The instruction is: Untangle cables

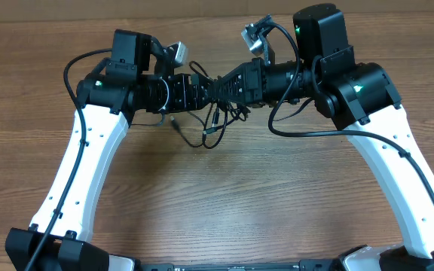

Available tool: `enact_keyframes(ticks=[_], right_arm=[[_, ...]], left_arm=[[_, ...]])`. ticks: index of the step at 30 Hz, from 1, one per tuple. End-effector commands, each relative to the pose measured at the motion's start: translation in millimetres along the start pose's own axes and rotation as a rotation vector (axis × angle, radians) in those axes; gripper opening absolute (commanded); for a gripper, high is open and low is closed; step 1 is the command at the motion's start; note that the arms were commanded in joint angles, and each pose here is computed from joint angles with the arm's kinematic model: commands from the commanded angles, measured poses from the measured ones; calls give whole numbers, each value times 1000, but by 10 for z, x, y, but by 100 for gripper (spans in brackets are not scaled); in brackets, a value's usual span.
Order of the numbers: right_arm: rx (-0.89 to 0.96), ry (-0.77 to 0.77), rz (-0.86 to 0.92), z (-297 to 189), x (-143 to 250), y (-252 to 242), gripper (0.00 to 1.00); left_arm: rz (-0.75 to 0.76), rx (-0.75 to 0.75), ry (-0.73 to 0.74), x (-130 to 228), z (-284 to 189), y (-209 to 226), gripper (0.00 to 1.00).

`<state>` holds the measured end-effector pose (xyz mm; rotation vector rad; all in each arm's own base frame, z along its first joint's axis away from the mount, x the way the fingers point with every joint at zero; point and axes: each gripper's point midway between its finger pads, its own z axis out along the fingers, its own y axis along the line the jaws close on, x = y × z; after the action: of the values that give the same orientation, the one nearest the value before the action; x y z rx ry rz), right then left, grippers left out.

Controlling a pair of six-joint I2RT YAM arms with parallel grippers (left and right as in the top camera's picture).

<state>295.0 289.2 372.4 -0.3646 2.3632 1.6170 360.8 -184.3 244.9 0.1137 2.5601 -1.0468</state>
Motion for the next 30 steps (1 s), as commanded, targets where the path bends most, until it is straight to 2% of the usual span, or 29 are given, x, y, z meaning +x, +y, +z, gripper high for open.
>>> enact_keyframes(ticks=[1, 2, 6, 9, 13, 15, 18, 21, 23, 26, 30], right_arm=[[-45, 4, -34, -63, 13, 166, 4], [-45, 4, -34, -64, 13, 167, 4], [-42, 8, -31, -63, 24, 156, 4], [-7, 4, -28, -61, 34, 83, 4], [161, -55, 31, -87, -17, -236, 4], [248, -84, 55, -122, -34, -398, 4], [297, -108, 59, -147, -67, -485, 4], [363, -156, 74, -195, -137, -596, 4], [438, -226, 127, -263, -230, -725, 4], [437, -258, 161, -264, -293, -736, 4], [417, -284, 224, -249, -336, -725, 4]], left_arm=[[51, 89, -3, -48, 4, -196, 77], [37, 92, -10, -67, 5, -208, 77], [-80, 72, -52, -180, -1, -174, 62], [-185, -28, -98, -246, -8, 16, 49], [-299, -220, -151, -239, -59, 378, 29], [-313, -255, -141, -190, -70, 441, 27], [-309, -246, -125, -160, -62, 423, 32], [-151, -113, -68, -136, -13, 175, 33], [20, 38, -19, -77, 8, -107, 45], [117, 123, 12, -4, 20, -281, 64], [148, 137, 28, 53, 73, -374, 69]])
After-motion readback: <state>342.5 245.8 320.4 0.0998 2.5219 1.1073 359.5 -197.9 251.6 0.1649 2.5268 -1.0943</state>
